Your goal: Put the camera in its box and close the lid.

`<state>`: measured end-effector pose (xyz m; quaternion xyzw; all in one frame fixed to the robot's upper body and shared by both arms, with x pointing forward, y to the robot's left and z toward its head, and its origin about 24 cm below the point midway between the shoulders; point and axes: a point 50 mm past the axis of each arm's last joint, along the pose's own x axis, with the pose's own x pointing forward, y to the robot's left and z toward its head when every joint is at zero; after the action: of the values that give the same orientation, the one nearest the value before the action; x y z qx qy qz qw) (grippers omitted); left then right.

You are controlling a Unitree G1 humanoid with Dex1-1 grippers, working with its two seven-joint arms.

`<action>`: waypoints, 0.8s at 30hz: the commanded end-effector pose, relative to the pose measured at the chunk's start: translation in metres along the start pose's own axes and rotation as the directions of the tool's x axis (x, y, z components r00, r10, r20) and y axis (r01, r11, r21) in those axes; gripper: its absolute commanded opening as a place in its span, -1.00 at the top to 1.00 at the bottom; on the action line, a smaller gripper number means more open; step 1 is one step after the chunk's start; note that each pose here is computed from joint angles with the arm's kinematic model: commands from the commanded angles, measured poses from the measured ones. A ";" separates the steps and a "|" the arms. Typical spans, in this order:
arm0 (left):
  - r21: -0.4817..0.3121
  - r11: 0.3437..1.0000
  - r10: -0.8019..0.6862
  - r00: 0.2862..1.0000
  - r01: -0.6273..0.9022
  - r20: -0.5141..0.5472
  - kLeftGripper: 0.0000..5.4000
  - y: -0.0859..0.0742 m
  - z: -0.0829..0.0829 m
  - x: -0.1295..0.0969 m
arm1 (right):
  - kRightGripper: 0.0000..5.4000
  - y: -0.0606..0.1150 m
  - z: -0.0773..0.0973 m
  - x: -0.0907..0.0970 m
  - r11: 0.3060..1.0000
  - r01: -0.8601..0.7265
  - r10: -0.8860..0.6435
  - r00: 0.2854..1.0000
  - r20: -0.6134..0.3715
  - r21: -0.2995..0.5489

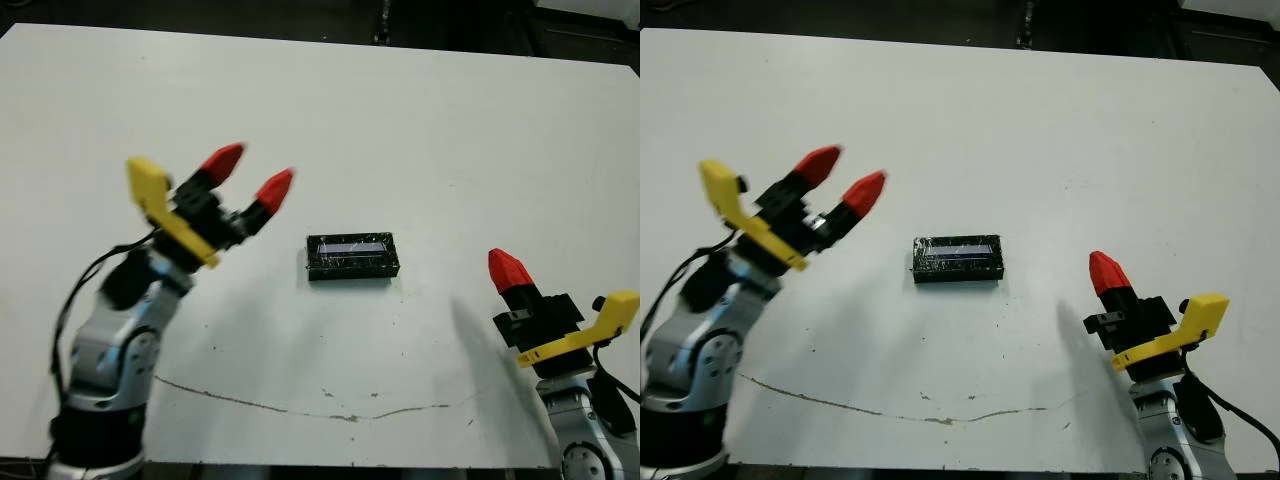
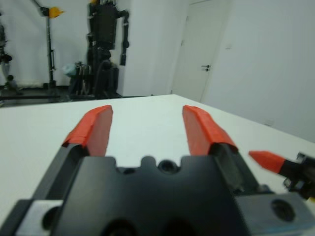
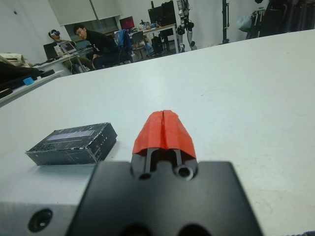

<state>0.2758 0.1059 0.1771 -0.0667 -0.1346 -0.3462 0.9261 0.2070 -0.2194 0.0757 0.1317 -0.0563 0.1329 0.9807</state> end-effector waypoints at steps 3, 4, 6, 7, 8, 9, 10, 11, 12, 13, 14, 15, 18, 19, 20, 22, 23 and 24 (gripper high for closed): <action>-0.026 0.999 -0.042 0.987 0.038 -0.154 0.01 -0.018 -0.021 0.031 | 1.00 -0.004 0.001 -0.003 1.000 0.031 -0.031 1.000 0.004 0.000; -0.028 0.999 -0.051 0.982 0.047 -0.183 0.06 -0.021 -0.027 0.035 | 1.00 -0.005 0.001 -0.003 0.999 0.032 -0.032 0.999 0.005 0.000; -0.047 0.998 -0.055 0.967 0.045 -0.248 0.17 -0.023 -0.040 0.042 | 1.00 -0.005 0.001 -0.002 0.999 0.034 -0.034 0.999 0.008 0.003; -0.073 0.997 -0.052 0.951 0.031 -0.305 0.22 -0.026 -0.048 0.045 | 1.00 -0.006 0.001 -0.002 0.999 0.034 -0.034 0.999 0.011 0.001; -0.082 0.996 -0.045 0.933 0.016 -0.357 0.28 -0.028 -0.057 0.047 | 1.00 -0.006 0.001 -0.002 0.999 0.037 -0.037 0.999 0.016 0.002; -0.084 0.996 -0.042 0.915 0.009 -0.401 0.34 -0.031 -0.065 0.049 | 1.00 -0.006 0.001 -0.002 0.999 0.042 -0.042 0.999 0.019 0.002; -0.078 0.997 -0.043 0.896 0.009 -0.443 0.40 -0.033 -0.073 0.049 | 1.00 -0.007 0.001 -0.002 0.999 0.047 -0.047 0.999 0.023 0.003; -0.072 0.997 -0.044 0.880 0.011 -0.472 0.46 -0.035 -0.080 0.049 | 1.00 -0.007 0.001 -0.002 0.999 0.050 -0.050 0.998 0.025 0.004; -0.071 0.997 -0.045 0.865 0.012 -0.499 0.52 -0.038 -0.089 0.048 | 1.00 -0.007 0.002 -0.002 0.999 0.052 -0.052 0.998 0.027 0.003; -0.072 0.997 -0.046 0.851 0.009 -0.524 0.57 -0.041 -0.098 0.046 | 1.00 -0.008 0.002 -0.002 0.998 0.056 -0.056 0.998 0.026 0.000; -0.067 0.998 -0.050 0.838 0.016 -0.543 0.63 -0.044 -0.106 0.043 | 1.00 -0.008 0.003 -0.002 0.998 0.062 -0.062 0.998 0.025 -0.002; -0.069 0.997 -0.055 0.823 0.020 -0.565 0.68 -0.046 -0.115 0.039 | 1.00 -0.008 0.003 -0.002 0.998 0.067 -0.067 0.997 0.026 -0.005; -0.071 0.997 -0.062 0.773 0.022 -0.632 0.86 -0.050 -0.132 0.028 | 1.00 -0.008 0.004 -0.003 0.998 0.066 -0.066 0.997 0.034 -0.007; -0.072 0.997 -0.064 0.755 0.022 -0.653 0.91 -0.050 -0.135 0.025 | 1.00 -0.008 0.004 -0.003 0.998 0.066 -0.066 0.997 0.032 -0.005; -0.073 0.997 -0.066 0.741 0.023 -0.668 0.96 -0.051 -0.138 0.022 | 1.00 -0.008 0.004 -0.003 0.998 0.066 -0.066 0.997 0.032 -0.003; -0.078 0.997 -0.071 0.726 0.024 -0.684 1.00 -0.053 -0.143 0.016 | 1.00 -0.008 0.004 -0.002 0.998 0.066 -0.066 0.997 0.033 -0.001; -0.083 0.996 -0.075 0.718 0.025 -0.692 1.00 -0.054 -0.146 0.013 | 1.00 -0.008 0.004 -0.002 0.998 0.066 -0.066 0.997 0.034 -0.003; -0.082 0.996 -0.077 0.708 0.027 -0.702 1.00 -0.054 -0.149 0.010 | 1.00 -0.008 0.004 -0.002 0.998 0.066 -0.065 0.997 0.033 -0.005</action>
<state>0.2959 0.0151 0.0916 0.0379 0.1188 -0.3830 0.9153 0.2078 -0.2251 0.0771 0.1344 -0.0665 0.1073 0.9829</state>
